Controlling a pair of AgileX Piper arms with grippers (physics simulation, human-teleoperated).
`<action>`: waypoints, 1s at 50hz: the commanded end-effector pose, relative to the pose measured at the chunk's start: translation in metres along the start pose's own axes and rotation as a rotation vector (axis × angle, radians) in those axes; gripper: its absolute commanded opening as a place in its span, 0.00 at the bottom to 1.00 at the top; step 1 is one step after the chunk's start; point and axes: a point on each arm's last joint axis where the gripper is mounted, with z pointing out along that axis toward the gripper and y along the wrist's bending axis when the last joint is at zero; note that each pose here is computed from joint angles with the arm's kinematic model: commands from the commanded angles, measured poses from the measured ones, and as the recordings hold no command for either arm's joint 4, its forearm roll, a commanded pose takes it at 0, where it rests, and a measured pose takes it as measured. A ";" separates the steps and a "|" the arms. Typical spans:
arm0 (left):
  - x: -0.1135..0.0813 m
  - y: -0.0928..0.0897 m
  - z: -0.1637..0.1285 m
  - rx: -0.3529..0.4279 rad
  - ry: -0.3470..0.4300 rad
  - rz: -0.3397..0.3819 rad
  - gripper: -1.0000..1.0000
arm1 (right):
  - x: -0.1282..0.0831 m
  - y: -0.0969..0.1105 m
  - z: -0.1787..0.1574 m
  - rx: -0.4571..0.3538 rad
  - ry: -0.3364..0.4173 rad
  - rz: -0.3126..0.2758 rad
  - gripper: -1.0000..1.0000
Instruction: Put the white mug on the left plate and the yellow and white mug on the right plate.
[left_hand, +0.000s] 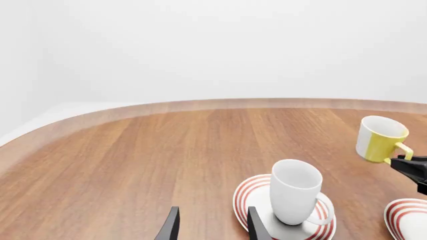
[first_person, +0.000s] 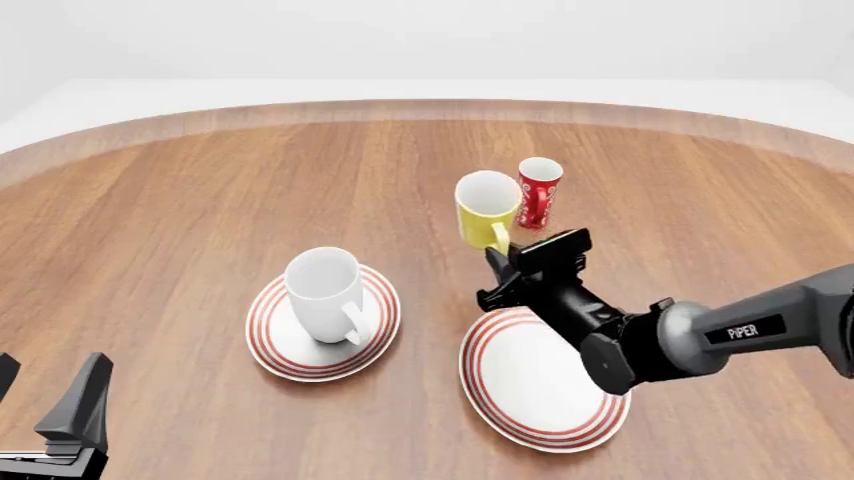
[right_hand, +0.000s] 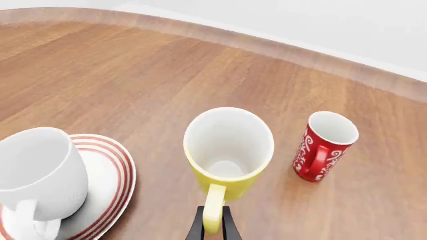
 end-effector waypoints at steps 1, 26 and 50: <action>0.000 0.000 0.000 0.000 0.000 0.000 1.00 | -0.001 0.000 -0.030 0.000 -0.018 -0.013 0.00; 0.000 0.000 0.000 0.000 0.000 0.000 1.00 | 0.008 -0.005 -0.100 0.024 -0.040 -0.016 0.00; 0.000 0.000 0.000 0.000 0.000 0.000 1.00 | 0.016 -0.008 -0.165 0.050 -0.046 -0.026 0.00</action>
